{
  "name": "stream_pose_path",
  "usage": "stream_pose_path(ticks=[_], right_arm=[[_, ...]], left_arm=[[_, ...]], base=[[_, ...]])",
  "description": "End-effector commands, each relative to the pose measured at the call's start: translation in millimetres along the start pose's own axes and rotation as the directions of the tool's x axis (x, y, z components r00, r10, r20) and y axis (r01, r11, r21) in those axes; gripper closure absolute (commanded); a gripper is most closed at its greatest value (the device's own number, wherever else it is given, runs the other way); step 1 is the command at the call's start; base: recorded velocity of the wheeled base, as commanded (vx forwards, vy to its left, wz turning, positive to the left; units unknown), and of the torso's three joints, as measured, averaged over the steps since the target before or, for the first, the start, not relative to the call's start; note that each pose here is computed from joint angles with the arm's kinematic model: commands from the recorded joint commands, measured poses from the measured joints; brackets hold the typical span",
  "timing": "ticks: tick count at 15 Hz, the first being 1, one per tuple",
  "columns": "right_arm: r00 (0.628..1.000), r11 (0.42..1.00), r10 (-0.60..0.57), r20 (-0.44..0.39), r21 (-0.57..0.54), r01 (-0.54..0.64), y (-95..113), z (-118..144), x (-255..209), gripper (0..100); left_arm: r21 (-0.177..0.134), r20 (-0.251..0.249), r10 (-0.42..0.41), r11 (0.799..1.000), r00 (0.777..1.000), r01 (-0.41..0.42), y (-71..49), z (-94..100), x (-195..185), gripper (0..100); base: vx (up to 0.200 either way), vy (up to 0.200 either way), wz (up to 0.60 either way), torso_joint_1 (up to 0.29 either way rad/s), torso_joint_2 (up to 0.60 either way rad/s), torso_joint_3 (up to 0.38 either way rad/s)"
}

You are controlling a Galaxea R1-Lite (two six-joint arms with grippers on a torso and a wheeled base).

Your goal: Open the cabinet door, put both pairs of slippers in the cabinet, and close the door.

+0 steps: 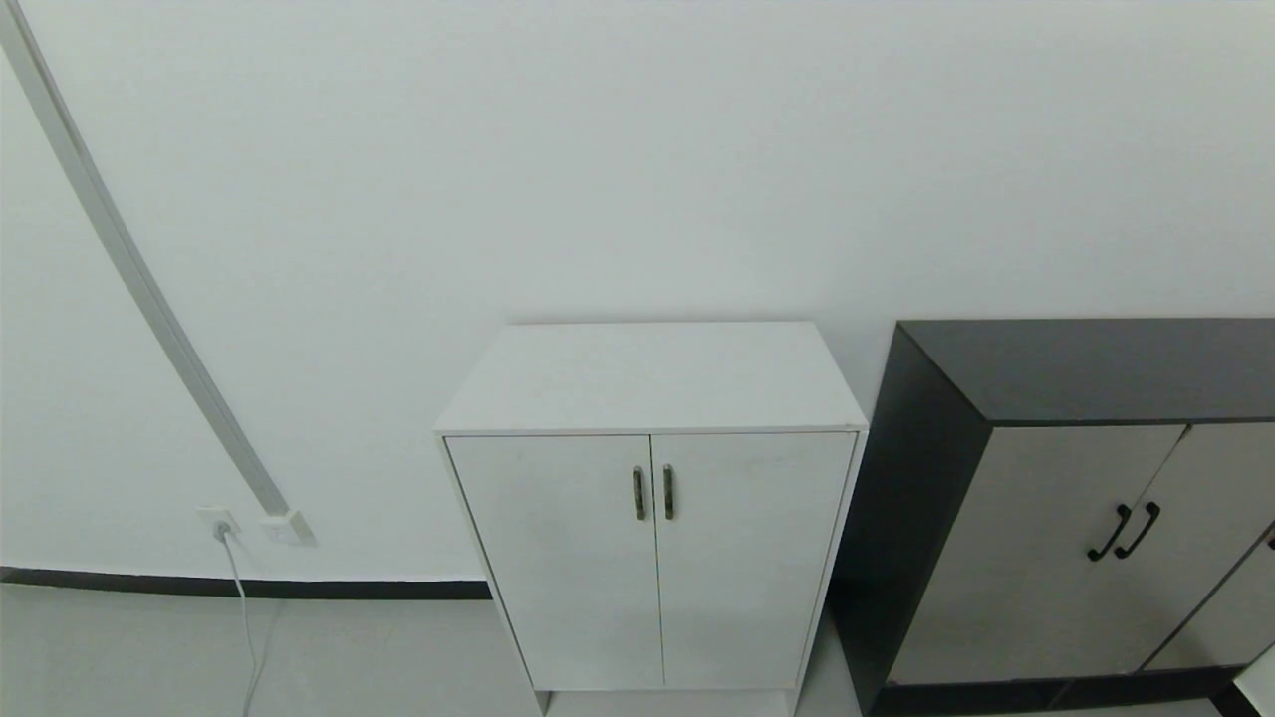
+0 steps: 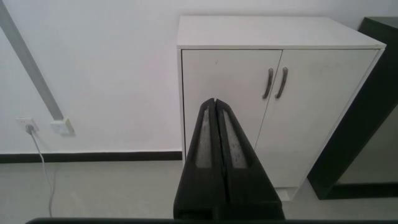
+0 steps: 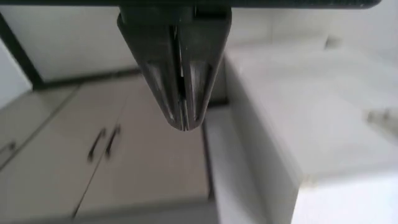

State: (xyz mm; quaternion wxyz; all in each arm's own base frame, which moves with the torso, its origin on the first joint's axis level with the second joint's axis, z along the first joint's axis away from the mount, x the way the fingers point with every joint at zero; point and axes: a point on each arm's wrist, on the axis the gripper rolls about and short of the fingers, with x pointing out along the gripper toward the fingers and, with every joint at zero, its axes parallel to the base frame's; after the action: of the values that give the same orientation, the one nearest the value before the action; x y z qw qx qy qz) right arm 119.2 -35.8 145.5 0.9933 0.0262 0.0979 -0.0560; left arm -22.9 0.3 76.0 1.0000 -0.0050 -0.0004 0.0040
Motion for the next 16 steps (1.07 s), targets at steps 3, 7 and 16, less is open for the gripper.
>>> stream_pose_path(ticks=[3, 7, 16], right_arm=[[0.992, 0.999, 0.002, -0.127, -0.036, -0.007, 15, -50, -69, 100], [0.969, 0.996, -0.093, -0.230, -0.034, 0.088, 16, -76, -81, 100], [0.968, 0.961, 0.244, 0.066, -0.152, -0.231, 22, -90, -118, 100]], left_arm=[[-0.001, -0.001, 0.001, 1.000, 1.000, -0.001, 0.0, 0.0, 0, 100], [-0.001, -0.001, 0.001, 1.000, 1.000, -0.001, 0.0, 0.0, 0, 100], [-0.001, -0.001, 0.000, 1.000, 1.000, 0.000, 0.0, 0.0, 0, 100]], base=[[0.000, 0.000, 0.00, 0.000, 0.00, 0.000], [0.000, 0.000, 0.00, 0.000, 0.00, 0.000], [0.000, 0.000, 0.00, 0.000, 0.00, 0.000]])
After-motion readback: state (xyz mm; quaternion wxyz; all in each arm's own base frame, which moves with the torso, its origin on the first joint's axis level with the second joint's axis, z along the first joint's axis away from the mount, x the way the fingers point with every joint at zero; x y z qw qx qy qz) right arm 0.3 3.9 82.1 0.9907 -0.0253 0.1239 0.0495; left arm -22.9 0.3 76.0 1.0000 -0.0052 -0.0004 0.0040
